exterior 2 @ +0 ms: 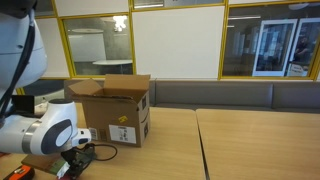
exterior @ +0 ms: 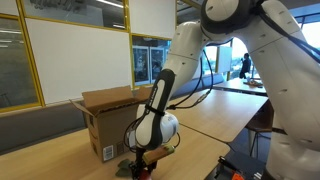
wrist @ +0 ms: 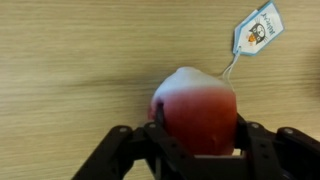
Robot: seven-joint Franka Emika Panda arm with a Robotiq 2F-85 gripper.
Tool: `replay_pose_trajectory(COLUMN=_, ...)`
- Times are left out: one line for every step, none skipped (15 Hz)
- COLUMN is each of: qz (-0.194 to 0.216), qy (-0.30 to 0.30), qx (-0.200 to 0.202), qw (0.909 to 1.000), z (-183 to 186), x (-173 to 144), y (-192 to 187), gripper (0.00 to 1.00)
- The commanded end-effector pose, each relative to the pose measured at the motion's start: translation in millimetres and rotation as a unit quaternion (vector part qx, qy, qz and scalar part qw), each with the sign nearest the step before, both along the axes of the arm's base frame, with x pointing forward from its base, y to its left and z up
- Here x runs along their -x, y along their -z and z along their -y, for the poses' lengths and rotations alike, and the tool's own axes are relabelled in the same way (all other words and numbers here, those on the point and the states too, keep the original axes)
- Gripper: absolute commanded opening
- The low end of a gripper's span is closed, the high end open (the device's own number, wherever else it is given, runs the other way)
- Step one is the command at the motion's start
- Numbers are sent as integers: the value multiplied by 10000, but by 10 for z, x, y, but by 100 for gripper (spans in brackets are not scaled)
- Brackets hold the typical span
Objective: Put the rope, the measuring tape at the right, the turnip plushie and the measuring tape in the box respectively
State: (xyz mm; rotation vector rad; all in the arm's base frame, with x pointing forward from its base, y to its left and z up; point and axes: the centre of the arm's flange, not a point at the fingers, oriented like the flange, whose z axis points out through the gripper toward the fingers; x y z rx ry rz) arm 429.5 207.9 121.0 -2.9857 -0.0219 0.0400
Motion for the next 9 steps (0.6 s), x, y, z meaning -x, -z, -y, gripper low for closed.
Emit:
replay_pose_trajectory(qz=96, qy=-14, qx=-80, qw=9999, z=-6, x=-66, y=20, gripper=30)
replay_pose_trajectory(qz=101, qy=-10, qx=-79, qw=9999, z=6, x=-60, y=-1, gripper=21)
replay_pose_trajectory(qz=112, qy=-7, qx=-73, qw=9999, z=15, x=-54, y=-20, gripper=16)
replay_pose_trajectory(qz=150, qy=-4, qx=-64, qw=9999, z=28, x=-41, y=-63, gripper=13)
replay_pose_trajectory(qz=188, qy=10, qx=-65, qw=9998, z=48, x=-28, y=-122, gripper=12)
replay_pose_trajectory(qz=241, qy=31, qx=-69, qw=9997, z=74, x=-13, y=-189, gripper=12)
replay_pose_trajectory(qz=286, qy=47, qx=-73, qw=9996, z=99, x=6, y=-252, gripper=14)
replay_pose_trajectory(qz=364, qy=65, qx=-77, qw=9993, z=128, x=34, y=-352, gripper=12)
replay_pose_trajectory(qz=465, qy=72, qx=-75, qw=9989, z=147, x=59, y=-456, gripper=13)
